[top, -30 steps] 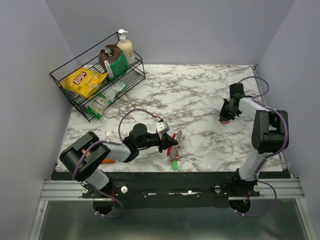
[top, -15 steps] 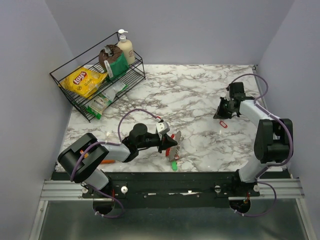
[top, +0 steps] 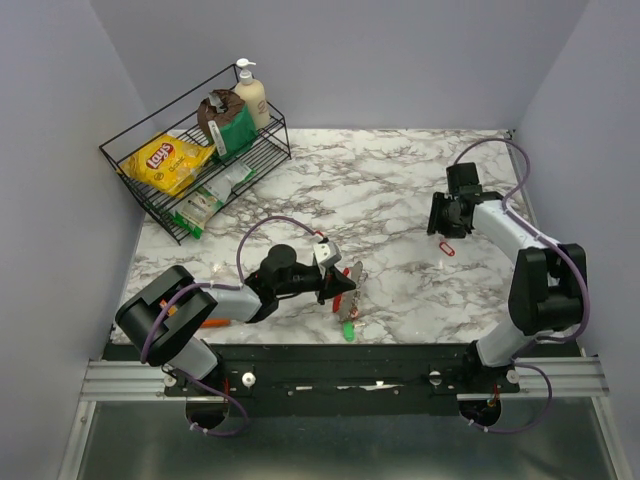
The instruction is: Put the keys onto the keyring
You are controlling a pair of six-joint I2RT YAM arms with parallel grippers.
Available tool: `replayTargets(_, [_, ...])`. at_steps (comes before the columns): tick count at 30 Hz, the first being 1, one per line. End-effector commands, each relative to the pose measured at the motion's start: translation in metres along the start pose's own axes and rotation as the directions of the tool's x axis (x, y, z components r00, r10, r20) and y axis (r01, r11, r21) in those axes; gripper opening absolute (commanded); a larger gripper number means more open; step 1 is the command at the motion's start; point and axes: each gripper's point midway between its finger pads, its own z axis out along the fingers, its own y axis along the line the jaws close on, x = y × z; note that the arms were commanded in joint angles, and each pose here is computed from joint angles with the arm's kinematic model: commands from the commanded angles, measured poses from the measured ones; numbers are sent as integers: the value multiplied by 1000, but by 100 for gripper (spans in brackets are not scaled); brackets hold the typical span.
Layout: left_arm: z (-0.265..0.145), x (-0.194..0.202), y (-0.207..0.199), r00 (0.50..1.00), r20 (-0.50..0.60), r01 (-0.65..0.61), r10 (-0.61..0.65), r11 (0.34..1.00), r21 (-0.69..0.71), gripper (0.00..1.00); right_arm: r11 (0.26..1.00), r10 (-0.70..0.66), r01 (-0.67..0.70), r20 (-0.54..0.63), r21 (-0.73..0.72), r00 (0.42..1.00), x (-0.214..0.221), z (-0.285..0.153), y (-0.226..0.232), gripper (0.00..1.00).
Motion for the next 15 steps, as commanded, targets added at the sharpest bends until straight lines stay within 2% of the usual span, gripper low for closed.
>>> replayTargets(1, [3,-20,1,998,44,-38,38,999,2,0,991,-34,37,-22,131,999,-9,9,-22,56])
replayTargets(4, [2,-21,0,998,44,-44,44,999,4,0,985,-32,44,-70,166,997,-1,23,-27,56])
replayTargets(15, [0,-21,-2,998,31,-54,54,999,3,0,979,-29,42,-64,199,997,-5,32,-32,48])
